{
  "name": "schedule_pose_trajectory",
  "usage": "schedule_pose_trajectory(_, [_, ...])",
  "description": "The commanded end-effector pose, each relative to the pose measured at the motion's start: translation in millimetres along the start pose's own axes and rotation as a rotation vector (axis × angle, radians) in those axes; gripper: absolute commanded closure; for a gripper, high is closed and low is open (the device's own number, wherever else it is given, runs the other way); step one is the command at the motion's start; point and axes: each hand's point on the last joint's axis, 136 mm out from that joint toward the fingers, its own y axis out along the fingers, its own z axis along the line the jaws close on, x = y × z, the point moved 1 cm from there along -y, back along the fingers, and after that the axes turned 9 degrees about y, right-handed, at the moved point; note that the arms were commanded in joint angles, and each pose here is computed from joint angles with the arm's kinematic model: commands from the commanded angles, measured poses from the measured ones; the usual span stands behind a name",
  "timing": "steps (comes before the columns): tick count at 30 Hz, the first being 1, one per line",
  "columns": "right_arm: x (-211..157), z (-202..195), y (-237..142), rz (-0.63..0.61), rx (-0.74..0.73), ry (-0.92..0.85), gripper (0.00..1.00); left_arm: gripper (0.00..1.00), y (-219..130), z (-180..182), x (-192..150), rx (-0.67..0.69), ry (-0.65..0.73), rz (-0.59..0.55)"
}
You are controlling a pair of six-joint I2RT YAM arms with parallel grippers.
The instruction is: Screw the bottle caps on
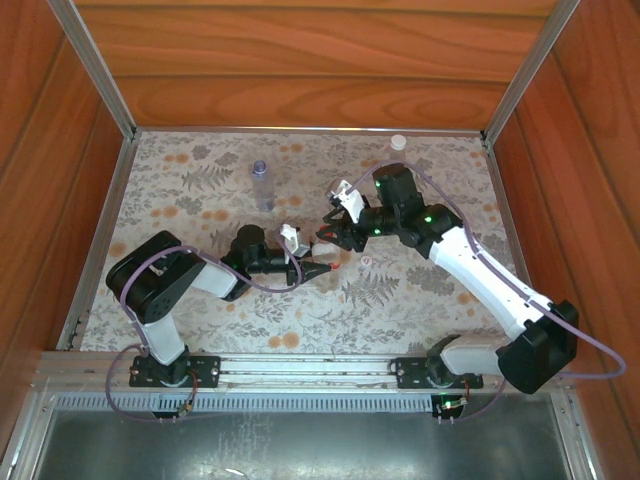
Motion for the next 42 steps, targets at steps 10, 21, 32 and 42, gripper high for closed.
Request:
schedule_pose_trajectory(10, [0.6, 5.6, -0.3, 0.014, 0.085, 0.002, 0.71, 0.51, -2.0, -5.2, -29.5, -0.044, -0.130, 0.080])
schedule_pose_trajectory(21, [-28.4, -44.1, 8.0, 0.051, -0.310, 0.256, 0.78, 0.51, -5.9, 55.6, -27.8, 0.360, -0.136, 0.109])
schedule_pose_trajectory(32, [-65.1, -59.3, 2.9, 0.012, -0.860, 0.582, 0.77, 0.52, -21.7, 82.9, -14.3, 0.770, 0.058, 0.199])
schedule_pose_trajectory(42, [-4.8, -39.6, -5.6, -0.111, -0.689, 0.347, 0.54, 0.52, -18.2, 61.9, -24.6, 0.669, 0.134, 0.282])
